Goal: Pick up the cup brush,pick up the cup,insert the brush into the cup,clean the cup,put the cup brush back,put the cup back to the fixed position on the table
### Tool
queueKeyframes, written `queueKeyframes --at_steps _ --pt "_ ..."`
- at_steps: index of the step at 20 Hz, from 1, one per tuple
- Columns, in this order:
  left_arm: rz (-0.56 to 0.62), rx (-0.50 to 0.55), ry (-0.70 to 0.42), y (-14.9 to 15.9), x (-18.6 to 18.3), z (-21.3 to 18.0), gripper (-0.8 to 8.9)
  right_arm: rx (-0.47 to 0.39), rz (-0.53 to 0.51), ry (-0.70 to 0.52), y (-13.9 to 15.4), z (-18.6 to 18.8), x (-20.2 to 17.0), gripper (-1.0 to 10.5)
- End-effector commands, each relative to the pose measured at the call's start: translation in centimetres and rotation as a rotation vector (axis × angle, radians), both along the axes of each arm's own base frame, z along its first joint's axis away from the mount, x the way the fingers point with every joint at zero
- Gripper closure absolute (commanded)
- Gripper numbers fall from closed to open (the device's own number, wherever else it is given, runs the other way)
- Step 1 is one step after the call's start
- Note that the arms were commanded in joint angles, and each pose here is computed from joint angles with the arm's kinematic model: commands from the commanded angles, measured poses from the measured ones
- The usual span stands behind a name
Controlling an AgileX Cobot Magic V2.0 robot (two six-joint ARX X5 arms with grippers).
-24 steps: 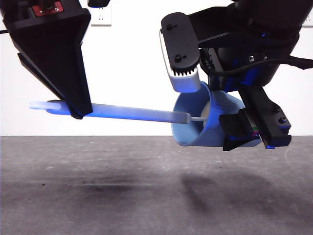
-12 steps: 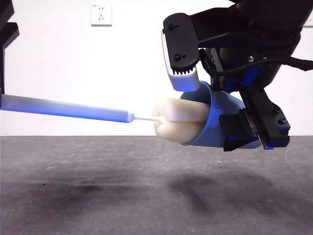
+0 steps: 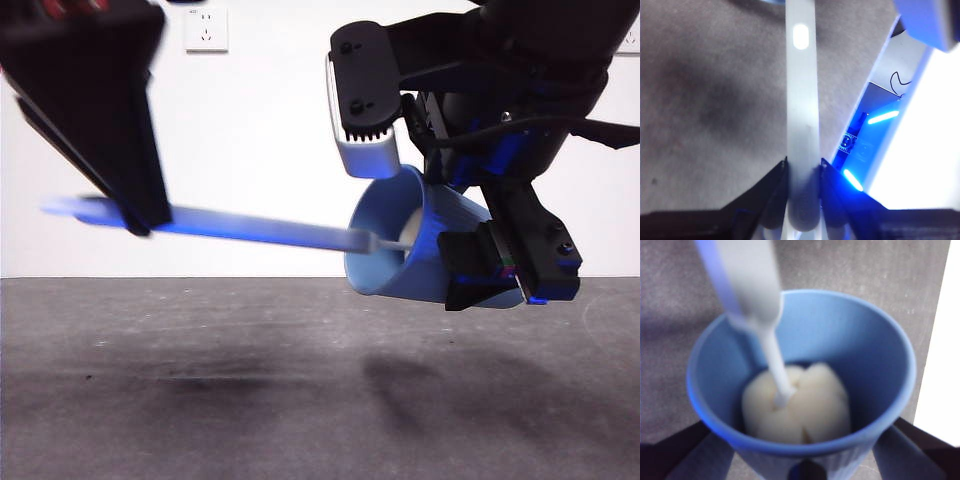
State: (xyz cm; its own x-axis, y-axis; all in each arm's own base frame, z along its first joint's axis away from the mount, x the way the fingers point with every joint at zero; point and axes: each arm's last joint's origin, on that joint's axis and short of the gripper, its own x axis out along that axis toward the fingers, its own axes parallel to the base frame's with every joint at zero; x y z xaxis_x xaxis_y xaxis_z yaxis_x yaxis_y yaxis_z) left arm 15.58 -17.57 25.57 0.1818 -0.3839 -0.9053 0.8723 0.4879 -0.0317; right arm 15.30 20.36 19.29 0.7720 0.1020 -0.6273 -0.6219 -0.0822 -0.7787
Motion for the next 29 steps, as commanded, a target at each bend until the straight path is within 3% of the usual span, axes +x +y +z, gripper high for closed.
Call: queueKeyframes --at_steps 1,4,9,21,25,29 --pt "-0.002 -0.034 0.0 -1.0 0.3 -0.5 8.22 0.016 0.0 0.001 0.2 -0.1 0.1 9.6" --pt "0.022 -0.072 -0.016 -1.3 0.6 -0.4 8.22 0.014 -0.003 -0.001 0.2 -0.1 0.1 9.6" --pt "0.064 0.05 0.011 0.0 -0.2 -0.4 8.22 0.034 -0.022 0.001 0.2 -0.1 0.1 9.6" --pt "0.191 0.153 -0.043 7.2 -4.7 3.7 8.22 0.138 -0.139 0.008 -0.2 0.0 0.6 9.6" --pt "0.314 0.073 -0.068 8.6 -5.2 4.6 8.22 0.268 -0.26 -0.011 -0.5 0.3 0.8 9.6" --pt "0.535 -0.094 -0.11 8.6 -3.6 5.2 8.22 0.545 -0.399 -0.016 -1.3 2.3 0.4 9.6"
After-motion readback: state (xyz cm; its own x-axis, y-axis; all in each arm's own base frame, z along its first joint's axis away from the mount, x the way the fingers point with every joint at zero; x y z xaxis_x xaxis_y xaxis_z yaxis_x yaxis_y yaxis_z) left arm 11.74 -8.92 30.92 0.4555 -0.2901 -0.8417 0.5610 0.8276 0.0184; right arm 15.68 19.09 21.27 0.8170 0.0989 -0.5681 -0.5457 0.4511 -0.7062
